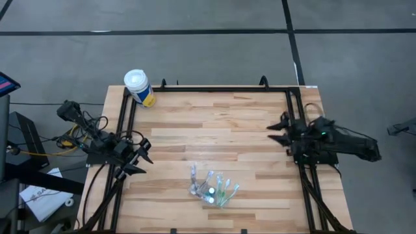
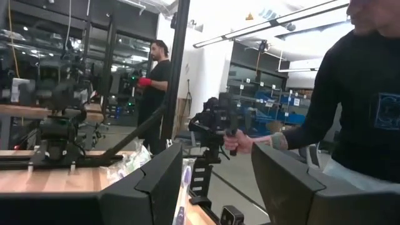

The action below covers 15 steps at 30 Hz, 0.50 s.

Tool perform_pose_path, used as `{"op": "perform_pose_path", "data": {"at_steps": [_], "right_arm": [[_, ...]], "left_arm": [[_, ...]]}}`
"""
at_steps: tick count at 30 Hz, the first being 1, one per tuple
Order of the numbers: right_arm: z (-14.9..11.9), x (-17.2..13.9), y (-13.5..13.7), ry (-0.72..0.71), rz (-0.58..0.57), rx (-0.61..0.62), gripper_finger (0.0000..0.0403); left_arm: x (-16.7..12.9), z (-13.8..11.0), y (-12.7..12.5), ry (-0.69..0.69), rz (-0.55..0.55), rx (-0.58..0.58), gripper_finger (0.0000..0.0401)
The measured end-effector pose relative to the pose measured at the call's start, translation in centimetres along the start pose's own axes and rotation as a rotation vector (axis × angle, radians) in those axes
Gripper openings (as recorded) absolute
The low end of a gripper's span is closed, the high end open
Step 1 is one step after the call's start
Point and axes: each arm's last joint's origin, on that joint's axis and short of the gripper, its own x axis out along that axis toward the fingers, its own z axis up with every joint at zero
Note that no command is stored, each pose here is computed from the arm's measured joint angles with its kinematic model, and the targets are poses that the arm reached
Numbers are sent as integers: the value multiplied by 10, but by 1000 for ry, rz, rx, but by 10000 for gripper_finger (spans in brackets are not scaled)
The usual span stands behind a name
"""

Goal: Pick & Place toothbrushing station
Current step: Return to Home Position

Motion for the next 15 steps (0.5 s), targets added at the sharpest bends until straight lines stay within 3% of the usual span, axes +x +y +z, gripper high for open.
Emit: {"op": "perform_pose_path", "data": {"at_steps": [4, 15], "right_arm": [[-32, 7, -5, -41, 1, 21, 165], [-41, 8, -6, 29, -7, 27, 169]], "left_arm": [[0, 0, 0, 1, 0, 4, 187], [0, 0, 1, 1, 39, 69, 187]]}}
